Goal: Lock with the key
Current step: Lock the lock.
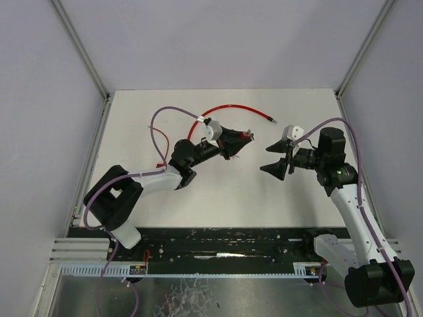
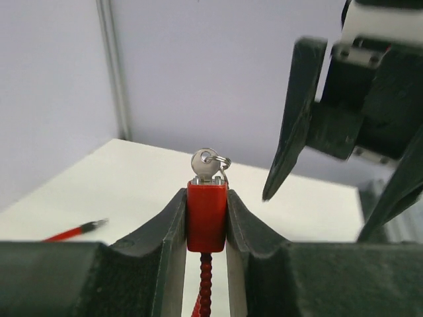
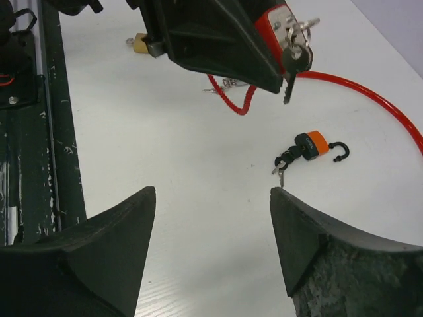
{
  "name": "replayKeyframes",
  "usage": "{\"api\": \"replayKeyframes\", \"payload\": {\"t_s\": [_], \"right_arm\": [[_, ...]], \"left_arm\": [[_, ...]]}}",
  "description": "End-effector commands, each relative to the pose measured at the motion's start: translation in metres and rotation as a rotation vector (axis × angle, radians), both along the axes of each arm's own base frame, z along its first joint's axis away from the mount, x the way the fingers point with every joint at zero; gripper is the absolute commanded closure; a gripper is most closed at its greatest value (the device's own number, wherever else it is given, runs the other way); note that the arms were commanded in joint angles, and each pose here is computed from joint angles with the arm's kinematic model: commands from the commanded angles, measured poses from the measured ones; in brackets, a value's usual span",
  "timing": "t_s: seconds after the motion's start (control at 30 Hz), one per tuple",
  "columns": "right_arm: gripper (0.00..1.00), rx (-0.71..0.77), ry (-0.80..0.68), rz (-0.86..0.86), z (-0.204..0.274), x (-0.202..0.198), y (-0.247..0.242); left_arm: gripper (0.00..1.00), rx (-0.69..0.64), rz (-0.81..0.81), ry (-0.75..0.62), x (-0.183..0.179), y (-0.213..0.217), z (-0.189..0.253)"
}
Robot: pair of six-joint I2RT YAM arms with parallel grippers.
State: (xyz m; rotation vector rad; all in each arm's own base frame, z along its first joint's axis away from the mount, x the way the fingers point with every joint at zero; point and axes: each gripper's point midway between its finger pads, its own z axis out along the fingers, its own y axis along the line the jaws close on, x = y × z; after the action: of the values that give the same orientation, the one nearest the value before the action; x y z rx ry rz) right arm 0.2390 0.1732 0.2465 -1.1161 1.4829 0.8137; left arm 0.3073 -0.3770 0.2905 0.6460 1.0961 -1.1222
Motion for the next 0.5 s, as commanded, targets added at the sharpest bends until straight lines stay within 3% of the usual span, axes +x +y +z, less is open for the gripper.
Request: {"api": "replayKeyframes", "payload": {"t_s": [0.0, 0.13, 0.27, 0.47], "right_arm": [[0.18, 0.022, -0.004, 0.061, 0.032, -0.018, 0.002], [0.13, 0.123, 0.100, 0.068, 0.055, -0.016, 0.009], [0.15, 0.141, 0.172, 0.038, 0.041, -0.005, 0.008], [0.31, 0.184, 0.340, -0.045, 0.013, 0.011, 0.007]], "left_arm": [[1.00, 0.295, 0.108, -0.356, 0.001, 0.000, -0.027], [1.00, 0.422, 0.118, -0.515, -0.012, -0.009, -0.051], [1.00, 0.557, 0.110, -0.667, -0.025, -0.023, -0.080], [1.00, 0.619, 0.132, -0.739, -0.029, -0.025, -0.088]]}}
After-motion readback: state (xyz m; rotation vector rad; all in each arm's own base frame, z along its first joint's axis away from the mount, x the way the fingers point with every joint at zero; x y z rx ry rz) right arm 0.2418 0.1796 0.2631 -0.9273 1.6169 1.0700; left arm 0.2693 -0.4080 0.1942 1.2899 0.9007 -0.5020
